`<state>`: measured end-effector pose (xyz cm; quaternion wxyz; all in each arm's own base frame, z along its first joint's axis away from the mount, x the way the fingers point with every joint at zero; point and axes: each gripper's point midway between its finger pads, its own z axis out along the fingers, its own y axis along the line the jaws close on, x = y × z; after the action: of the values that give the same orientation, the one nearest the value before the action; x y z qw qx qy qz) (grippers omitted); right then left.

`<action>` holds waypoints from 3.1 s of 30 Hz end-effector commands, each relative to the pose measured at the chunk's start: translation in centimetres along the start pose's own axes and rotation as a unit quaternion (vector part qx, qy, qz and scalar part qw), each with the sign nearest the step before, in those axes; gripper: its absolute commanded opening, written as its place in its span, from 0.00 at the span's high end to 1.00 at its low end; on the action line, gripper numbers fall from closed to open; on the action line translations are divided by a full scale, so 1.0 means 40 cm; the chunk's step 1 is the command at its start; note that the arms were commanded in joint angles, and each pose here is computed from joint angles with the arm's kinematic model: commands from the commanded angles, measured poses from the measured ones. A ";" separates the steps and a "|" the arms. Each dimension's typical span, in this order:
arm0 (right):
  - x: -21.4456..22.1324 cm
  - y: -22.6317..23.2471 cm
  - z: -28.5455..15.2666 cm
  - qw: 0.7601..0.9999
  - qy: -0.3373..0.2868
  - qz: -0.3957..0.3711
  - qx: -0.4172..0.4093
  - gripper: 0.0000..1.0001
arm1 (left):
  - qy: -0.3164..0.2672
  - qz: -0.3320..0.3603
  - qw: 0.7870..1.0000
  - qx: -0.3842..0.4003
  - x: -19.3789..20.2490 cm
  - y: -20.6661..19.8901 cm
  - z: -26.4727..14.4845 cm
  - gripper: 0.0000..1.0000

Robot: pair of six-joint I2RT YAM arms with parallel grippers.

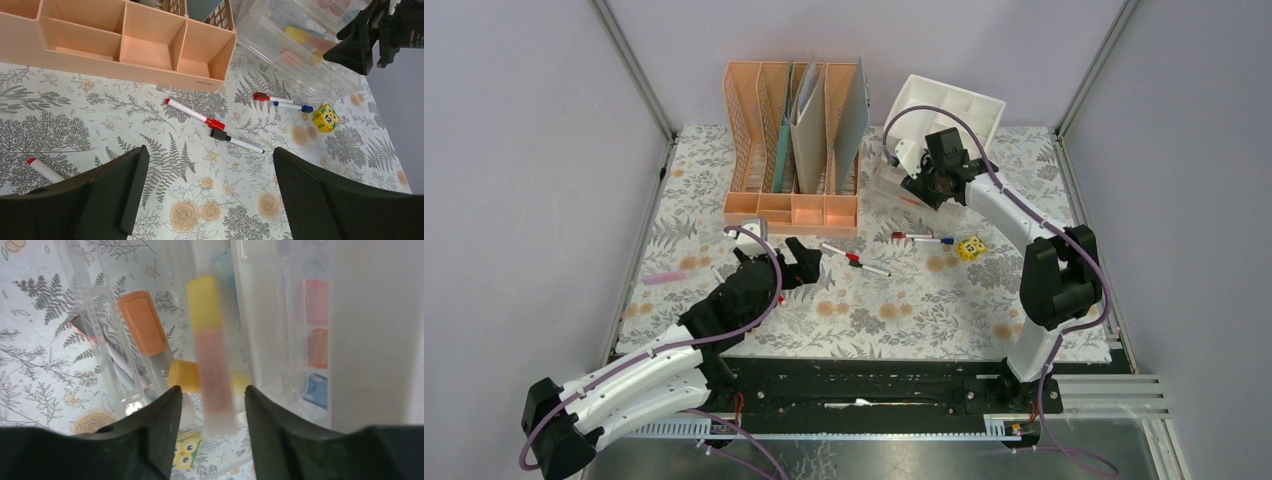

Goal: Organize the desk
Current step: Place the stationery in the drawer, then pick up the stationery from the corner of the board.

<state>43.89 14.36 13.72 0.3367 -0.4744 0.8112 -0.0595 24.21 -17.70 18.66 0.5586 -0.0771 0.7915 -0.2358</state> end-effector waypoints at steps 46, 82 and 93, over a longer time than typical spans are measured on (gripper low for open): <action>-0.146 0.352 -0.382 0.901 -0.273 0.088 -0.327 0.00 | -0.052 -0.181 0.902 -0.389 -0.235 0.536 0.026 0.01; -0.054 0.325 -0.318 0.907 -0.237 0.095 -0.335 0.00 | 0.022 -0.412 0.664 -0.624 -0.012 0.933 0.015 0.31; -0.059 0.313 -0.344 0.904 -0.253 0.096 -0.331 0.00 | 0.045 -0.435 0.688 -0.579 0.047 0.900 0.034 0.72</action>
<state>27.80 19.95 18.58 0.3369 -0.4685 0.7350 0.3561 30.45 14.73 1.72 0.2236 -0.7102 0.6612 0.0921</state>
